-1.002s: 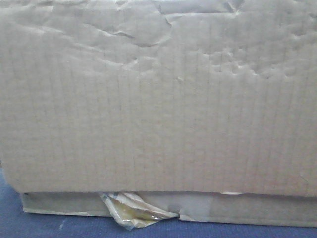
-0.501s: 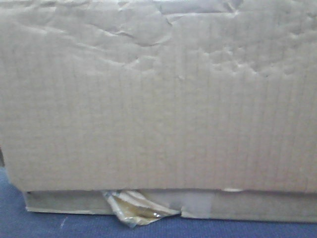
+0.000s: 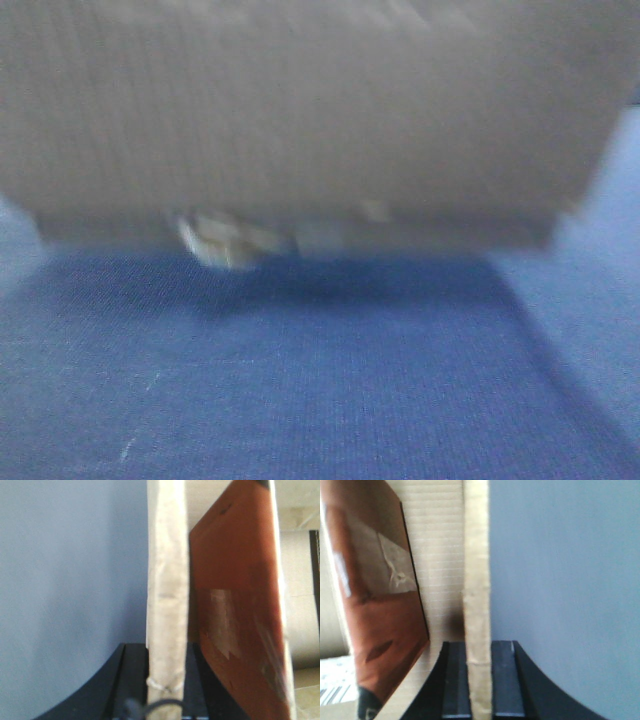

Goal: Stack two boxes on right shelf middle
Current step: 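Lift the two stacked boxes off the table with both grippers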

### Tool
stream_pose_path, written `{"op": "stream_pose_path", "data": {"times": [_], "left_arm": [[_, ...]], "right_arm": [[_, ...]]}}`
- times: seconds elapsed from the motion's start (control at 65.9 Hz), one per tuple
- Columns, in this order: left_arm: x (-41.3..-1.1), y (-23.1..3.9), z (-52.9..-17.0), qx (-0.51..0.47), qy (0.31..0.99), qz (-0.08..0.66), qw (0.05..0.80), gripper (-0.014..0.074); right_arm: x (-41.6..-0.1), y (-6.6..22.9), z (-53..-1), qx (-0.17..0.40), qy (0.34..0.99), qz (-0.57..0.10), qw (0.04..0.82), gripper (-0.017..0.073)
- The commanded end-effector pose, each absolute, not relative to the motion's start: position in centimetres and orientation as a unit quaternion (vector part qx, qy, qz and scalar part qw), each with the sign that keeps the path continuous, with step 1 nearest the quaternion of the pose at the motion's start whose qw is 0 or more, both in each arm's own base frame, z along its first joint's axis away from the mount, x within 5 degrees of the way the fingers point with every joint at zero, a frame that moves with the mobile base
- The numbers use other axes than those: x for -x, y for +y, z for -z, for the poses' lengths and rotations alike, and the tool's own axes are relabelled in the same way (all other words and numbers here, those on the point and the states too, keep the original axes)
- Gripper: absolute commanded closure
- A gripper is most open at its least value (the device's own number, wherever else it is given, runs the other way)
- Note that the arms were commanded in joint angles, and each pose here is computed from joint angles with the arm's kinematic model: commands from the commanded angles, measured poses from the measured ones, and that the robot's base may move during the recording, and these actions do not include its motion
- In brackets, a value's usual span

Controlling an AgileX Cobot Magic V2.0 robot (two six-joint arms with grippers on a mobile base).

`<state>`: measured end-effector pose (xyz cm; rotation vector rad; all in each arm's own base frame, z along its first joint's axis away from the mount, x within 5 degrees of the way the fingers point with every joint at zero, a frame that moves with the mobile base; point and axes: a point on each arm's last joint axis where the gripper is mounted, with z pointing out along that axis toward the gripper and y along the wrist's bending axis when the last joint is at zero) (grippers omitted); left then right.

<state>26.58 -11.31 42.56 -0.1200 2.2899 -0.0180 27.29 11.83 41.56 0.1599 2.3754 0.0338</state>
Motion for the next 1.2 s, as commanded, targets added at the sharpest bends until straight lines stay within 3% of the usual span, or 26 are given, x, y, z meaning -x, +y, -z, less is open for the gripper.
{"op": "stream_pose_path", "data": {"times": [0.0,0.228,0.38,0.577,1.184], "left_arm": [[-25.6,-10.6,-45.1,0.056,0.876,0.027,0.477,0.0704],[-25.1,-9.6,-47.1,0.037,0.836,0.003,0.548,0.0704],[-25.2,-9.6,-47.2,0.065,0.831,0.025,0.551,0.0704],[-25.3,-9.2,-47.6,0.057,0.819,-0.01,0.571,0.0704],[-25.3,-9.2,-47.5,0.058,0.821,-0.007,0.568,0.0704]], "right_arm": [[-27.5,11.4,-43.9,-0.063,0.896,-0.011,0.439,0.0711],[-28.0,11.6,-45.8,-0.047,0.863,-0.032,0.501,0.0711],[-28.1,11.7,-46.1,-0.041,0.856,-0.031,0.515,0.0711],[-28.2,11.5,-46.2,-0.038,0.852,-0.018,0.522,0.0711],[-28.3,11.6,-46.1,-0.037,0.853,-0.018,0.521,0.0711]]}}
